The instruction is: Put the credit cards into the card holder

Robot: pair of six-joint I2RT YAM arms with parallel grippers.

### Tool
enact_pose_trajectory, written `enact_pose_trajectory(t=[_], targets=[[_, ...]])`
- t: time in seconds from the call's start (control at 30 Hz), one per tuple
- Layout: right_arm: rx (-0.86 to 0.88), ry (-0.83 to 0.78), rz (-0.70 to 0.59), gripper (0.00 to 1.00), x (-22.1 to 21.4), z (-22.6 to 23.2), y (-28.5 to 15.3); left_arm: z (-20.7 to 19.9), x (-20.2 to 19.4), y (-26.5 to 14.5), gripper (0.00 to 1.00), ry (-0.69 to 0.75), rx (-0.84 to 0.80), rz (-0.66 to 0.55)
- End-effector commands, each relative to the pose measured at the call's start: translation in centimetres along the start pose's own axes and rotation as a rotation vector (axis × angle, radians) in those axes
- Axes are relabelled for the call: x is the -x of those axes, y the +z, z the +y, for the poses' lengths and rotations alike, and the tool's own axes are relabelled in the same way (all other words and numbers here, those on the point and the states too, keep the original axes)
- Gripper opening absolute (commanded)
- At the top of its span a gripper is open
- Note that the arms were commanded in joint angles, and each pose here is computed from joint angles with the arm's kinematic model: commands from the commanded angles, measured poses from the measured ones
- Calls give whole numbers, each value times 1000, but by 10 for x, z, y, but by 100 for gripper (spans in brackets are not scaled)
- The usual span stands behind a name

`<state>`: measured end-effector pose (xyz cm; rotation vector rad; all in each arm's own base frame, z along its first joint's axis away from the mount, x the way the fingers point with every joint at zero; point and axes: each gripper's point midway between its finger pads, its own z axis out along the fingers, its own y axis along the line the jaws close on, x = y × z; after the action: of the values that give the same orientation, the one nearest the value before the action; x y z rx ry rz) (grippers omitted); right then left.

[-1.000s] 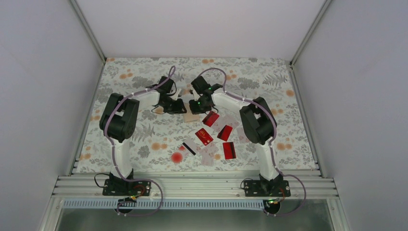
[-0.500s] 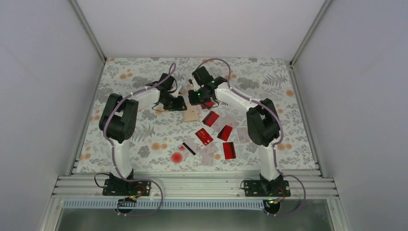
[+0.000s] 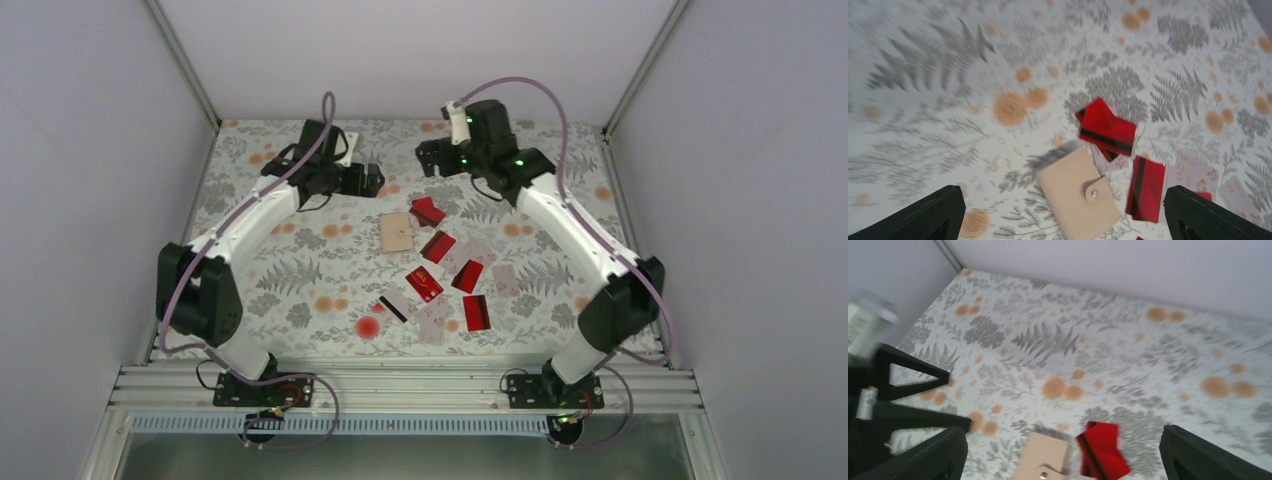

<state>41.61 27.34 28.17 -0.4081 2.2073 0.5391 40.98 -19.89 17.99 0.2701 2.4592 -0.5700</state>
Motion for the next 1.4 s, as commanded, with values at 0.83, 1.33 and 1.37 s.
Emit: enact_pose_trajectory(t=[0.83,1.33,1.37], targets=[[-461,-53,-238,100,-125,-212,-78,170,-54,-116,99,75,588,-659],[-420,-70,-533,99,-137,-248,-72,203,-42,-79,97,151,550,-763],[-399,-86,-550,99,-132,-245,-71,206,-43,-78,97,148,552,-769]])
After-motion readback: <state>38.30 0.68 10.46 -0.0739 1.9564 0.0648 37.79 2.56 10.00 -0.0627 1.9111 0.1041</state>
